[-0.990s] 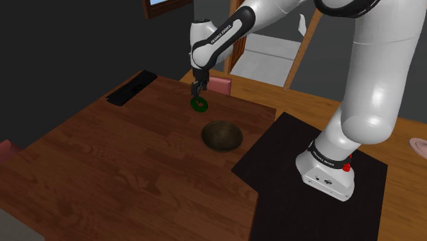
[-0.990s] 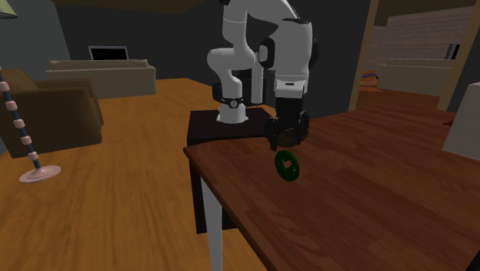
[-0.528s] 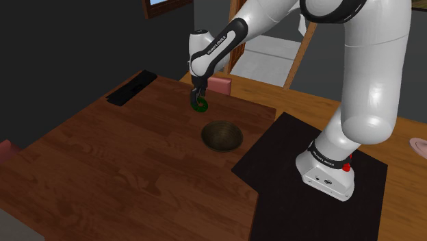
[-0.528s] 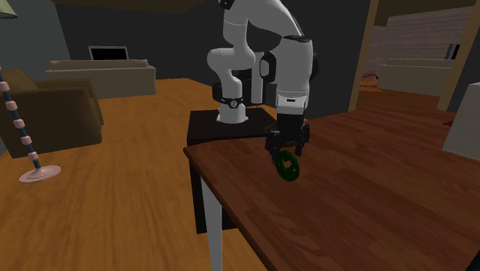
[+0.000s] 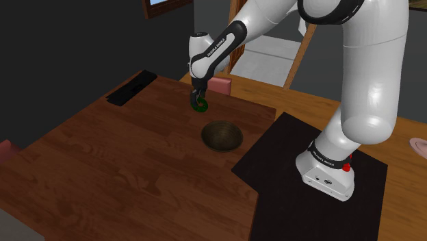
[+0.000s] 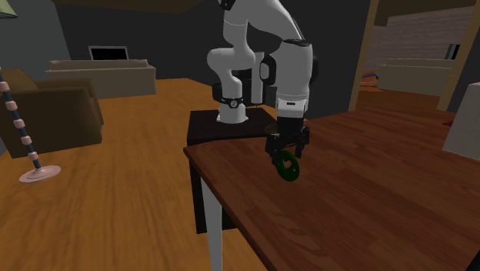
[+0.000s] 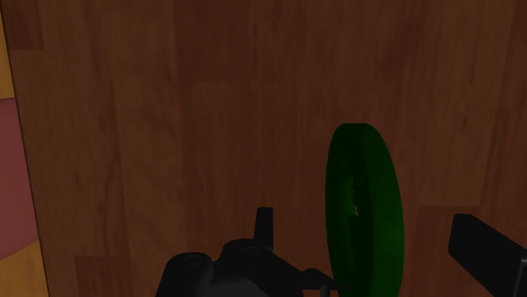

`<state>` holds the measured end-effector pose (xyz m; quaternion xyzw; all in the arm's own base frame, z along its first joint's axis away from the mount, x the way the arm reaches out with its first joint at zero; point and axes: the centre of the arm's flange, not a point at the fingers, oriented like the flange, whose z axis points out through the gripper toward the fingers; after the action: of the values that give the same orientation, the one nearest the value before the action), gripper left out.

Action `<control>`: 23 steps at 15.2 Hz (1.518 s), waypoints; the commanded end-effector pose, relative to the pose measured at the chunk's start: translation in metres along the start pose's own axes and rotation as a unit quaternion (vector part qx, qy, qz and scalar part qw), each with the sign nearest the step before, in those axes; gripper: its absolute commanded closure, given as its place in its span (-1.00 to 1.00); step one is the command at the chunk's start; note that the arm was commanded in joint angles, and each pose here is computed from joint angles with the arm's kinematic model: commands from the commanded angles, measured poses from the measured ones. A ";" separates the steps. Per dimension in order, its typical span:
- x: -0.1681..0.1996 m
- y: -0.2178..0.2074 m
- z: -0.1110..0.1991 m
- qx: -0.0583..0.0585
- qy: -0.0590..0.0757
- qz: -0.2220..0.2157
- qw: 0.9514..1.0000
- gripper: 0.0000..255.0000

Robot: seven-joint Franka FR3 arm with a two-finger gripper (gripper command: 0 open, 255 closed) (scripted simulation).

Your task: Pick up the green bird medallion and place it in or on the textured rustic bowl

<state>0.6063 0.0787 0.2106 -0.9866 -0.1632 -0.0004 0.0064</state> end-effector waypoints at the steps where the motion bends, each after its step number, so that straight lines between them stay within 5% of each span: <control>1: 0.000 0.000 0.000 0.000 0.000 0.000 1.000 1.00; 10: 0.000 0.000 0.000 0.000 0.000 0.000 1.000 1.00; 23: 0.000 -0.001 -0.069 0.000 0.000 0.000 1.000 1.00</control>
<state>0.6070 0.0781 0.2734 -0.9866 -0.1632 -0.0006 0.0064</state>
